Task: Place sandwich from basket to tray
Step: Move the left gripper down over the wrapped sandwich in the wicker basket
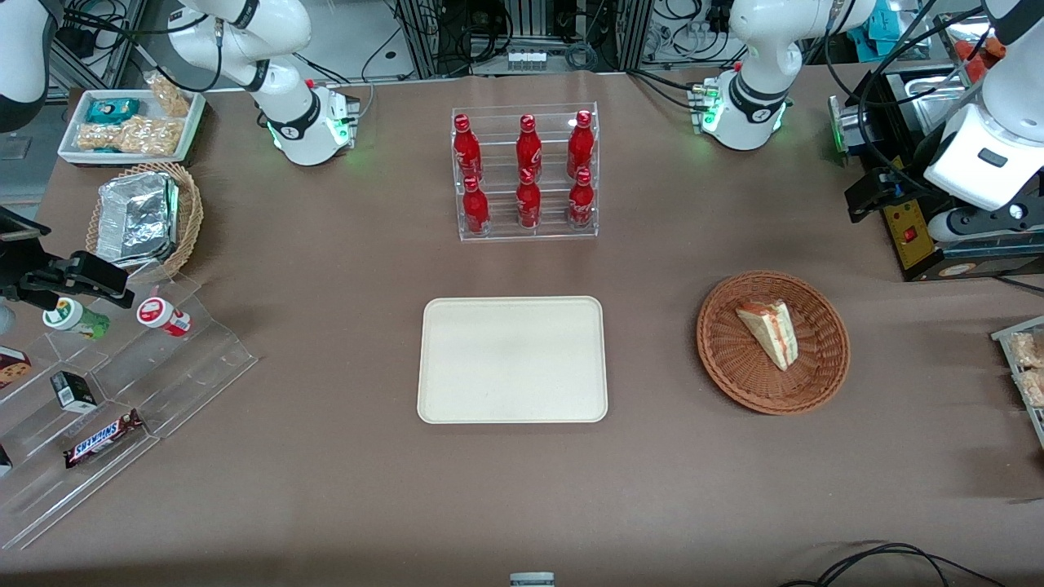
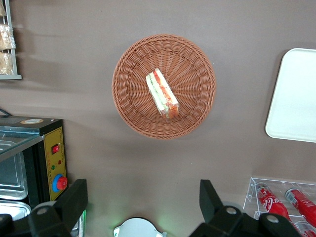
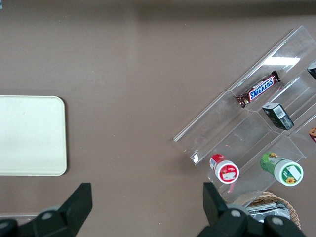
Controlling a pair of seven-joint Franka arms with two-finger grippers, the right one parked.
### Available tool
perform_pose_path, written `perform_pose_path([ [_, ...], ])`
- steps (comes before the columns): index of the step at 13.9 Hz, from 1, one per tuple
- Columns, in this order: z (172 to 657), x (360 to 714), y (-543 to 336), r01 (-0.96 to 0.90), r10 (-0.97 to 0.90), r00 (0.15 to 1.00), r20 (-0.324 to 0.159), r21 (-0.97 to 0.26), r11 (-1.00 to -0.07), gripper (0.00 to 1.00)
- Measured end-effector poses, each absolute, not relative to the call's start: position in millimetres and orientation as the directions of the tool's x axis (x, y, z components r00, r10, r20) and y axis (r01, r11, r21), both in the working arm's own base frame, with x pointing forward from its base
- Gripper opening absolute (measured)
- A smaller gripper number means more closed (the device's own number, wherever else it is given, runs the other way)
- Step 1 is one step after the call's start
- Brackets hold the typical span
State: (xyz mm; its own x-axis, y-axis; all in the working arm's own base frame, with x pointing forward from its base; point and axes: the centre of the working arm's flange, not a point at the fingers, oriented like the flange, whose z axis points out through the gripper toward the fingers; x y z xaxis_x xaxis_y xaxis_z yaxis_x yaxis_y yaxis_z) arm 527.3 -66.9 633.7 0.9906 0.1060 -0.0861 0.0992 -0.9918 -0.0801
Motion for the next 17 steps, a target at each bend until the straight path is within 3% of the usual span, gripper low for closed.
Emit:
perform_pose_path([
  [7, 626, 530, -66, 0.098, 0.106, 0.989, -0.102, -0.081, -0.992, 1.00],
  [12, 555, 560, -71, 0.167, 0.185, 0.957, -0.224, -0.098, -0.981, 1.00],
  [14, 520, 573, -88, 0.235, 0.259, 0.933, -0.249, -0.123, -0.964, 1.00],
  [17, 474, 590, -97, 0.355, 0.374, 0.905, -0.202, -0.124, -0.927, 1.00],
])
